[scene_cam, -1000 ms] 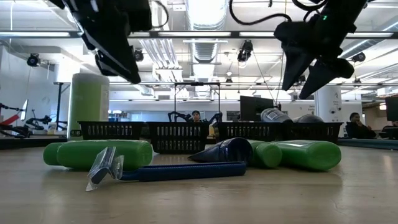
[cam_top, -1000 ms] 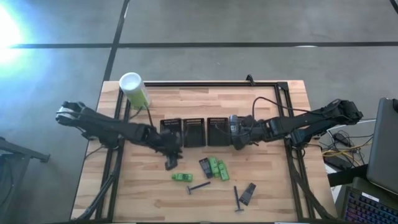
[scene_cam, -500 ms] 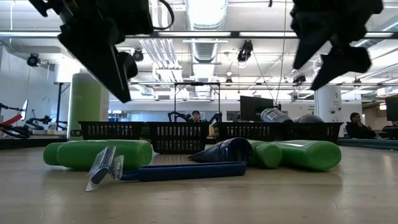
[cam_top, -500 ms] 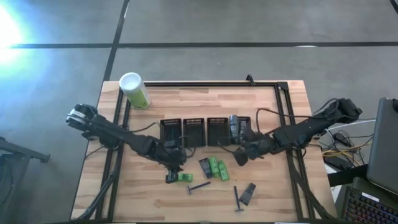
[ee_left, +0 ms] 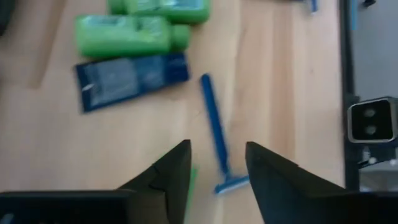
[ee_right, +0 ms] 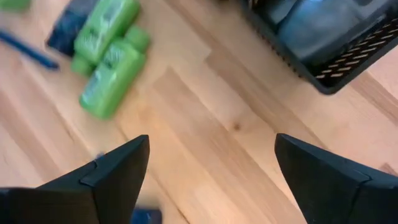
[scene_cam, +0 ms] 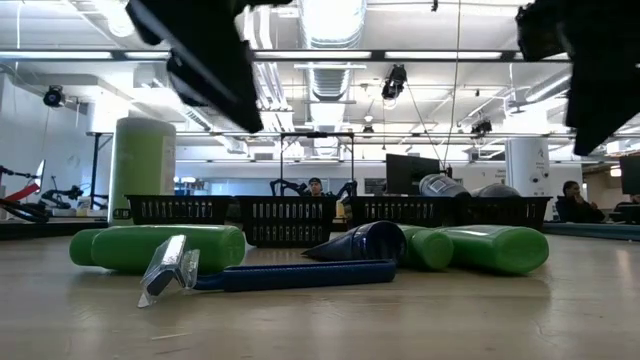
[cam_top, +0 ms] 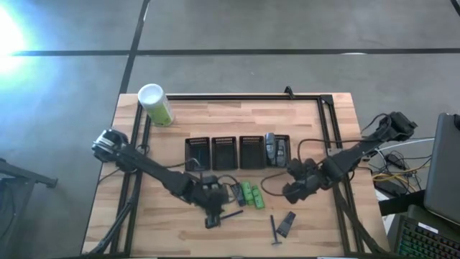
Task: Pick & Place Travel size toiletries
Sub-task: Put the blue razor into the left black basket, then put the green shampoo into the middle left black basket
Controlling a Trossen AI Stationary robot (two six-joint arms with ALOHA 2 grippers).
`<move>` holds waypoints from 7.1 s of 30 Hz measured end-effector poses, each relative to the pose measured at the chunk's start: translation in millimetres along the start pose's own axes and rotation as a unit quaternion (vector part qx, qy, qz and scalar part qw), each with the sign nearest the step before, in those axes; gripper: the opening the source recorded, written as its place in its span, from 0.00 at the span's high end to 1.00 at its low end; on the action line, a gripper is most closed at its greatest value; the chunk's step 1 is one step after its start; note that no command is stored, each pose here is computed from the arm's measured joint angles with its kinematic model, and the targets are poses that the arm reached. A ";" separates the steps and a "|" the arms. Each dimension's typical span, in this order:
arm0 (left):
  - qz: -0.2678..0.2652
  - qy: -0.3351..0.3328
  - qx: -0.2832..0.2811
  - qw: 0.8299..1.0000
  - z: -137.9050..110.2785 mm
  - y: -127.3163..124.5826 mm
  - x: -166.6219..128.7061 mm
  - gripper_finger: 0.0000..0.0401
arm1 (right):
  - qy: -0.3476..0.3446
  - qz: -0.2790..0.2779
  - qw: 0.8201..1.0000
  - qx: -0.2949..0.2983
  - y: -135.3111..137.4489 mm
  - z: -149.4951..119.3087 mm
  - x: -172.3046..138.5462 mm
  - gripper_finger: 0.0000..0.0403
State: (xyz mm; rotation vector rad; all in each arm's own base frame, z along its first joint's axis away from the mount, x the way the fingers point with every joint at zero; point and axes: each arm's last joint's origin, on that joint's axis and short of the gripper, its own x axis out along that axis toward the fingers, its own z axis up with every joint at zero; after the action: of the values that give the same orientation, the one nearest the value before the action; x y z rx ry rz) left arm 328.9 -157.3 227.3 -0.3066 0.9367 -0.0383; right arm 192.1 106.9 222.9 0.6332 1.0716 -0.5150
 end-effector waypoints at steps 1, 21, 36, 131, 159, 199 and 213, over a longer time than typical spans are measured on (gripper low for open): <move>-0.002 0.001 0.008 1.000 1.8 -5.3 3.0 0.58 | 0.006 0.000 1.000 -0.012 0.3 -2.7 -0.8 0.14; 0.067 0.080 0.009 0.995 -0.4 -34.9 60.6 0.45 | -0.042 -0.001 0.995 -0.096 4.4 -33.1 -11.2 0.17; 0.060 0.068 0.015 0.996 -21.4 -28.5 76.2 0.57 | -0.054 -0.019 0.995 -0.078 -0.4 -33.8 -7.9 0.15; 0.153 -0.180 -0.387 0.891 -19.3 99.6 -54.9 0.54 | -0.073 -0.051 0.996 0.006 -9.0 -32.7 -9.1 0.18; 0.142 0.088 -0.151 0.974 -27.1 -14.6 26.1 0.16 | -0.077 -0.050 0.996 0.005 -8.8 -32.7 -9.1 0.18; 0.178 0.038 -0.157 0.971 -61.9 10.9 49.9 0.66 | -0.081 -0.059 0.995 0.007 -12.2 -33.7 -5.4 0.22; 0.180 -0.220 -0.468 0.837 18.6 52.9 -4.5 0.66 | -0.082 -0.060 0.995 0.013 -12.5 -33.8 -5.5 0.15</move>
State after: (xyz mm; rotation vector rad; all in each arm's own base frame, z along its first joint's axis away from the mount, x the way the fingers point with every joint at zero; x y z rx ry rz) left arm 335.8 -101.4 226.6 -0.9940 0.4722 0.8359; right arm 160.1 121.8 213.8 0.5418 0.9531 -0.6745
